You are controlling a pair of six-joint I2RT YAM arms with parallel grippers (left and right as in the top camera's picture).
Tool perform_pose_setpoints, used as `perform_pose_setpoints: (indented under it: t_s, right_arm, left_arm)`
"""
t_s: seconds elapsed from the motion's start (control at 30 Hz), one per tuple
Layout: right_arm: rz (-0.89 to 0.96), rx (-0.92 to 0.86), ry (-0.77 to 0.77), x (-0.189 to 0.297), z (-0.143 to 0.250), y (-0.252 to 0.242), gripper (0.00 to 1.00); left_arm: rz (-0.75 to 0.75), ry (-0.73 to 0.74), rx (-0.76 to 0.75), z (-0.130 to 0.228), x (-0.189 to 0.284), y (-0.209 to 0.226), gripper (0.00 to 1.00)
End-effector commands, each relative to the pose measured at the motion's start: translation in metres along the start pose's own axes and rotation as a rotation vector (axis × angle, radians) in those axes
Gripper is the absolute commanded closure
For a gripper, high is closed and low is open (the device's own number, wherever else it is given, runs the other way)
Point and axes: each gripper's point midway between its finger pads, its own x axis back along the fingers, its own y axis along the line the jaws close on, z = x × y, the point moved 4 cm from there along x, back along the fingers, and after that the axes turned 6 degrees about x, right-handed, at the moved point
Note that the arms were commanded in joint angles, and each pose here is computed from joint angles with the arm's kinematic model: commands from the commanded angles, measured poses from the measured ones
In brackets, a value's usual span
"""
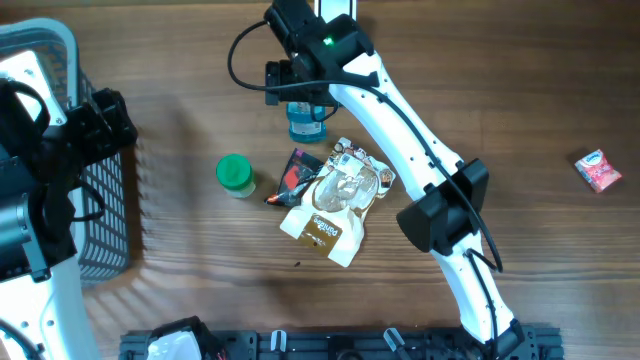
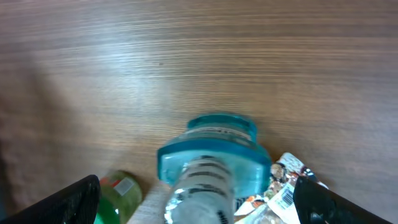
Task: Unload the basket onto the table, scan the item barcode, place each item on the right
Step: 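Move the right gripper down onto the blue Listerine bottle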
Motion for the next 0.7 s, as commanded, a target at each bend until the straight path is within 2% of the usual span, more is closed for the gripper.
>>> perform_pose_setpoints:
  t_s: [0.0, 0.1, 0.47, 0.67]
  right_arm:
    - [0.06, -0.041, -0.005, -0.013, -0.002, -0.008, 0.01]
    - [0.074, -0.038, 0.047, -0.034, 0.006, -0.008, 0.01]
    - [0.074, -0.044, 0.066, -0.047, 0.008, -0.007, 0.01]
    - [0.07, -0.043, 0.125, -0.068, 0.018, -0.007, 0.01]
  left_arm:
    - [0.005, -0.001, -0.011, 0.0, 0.0, -0.001, 0.0]
    - [0.005, 0.0, -0.011, 0.0, 0.0, -0.001, 0.0]
    - [0.005, -0.001, -0.011, 0.0, 0.0, -0.001, 0.0]
    - [0.005, 0.0, -0.011, 0.0, 0.0, -0.001, 0.0]
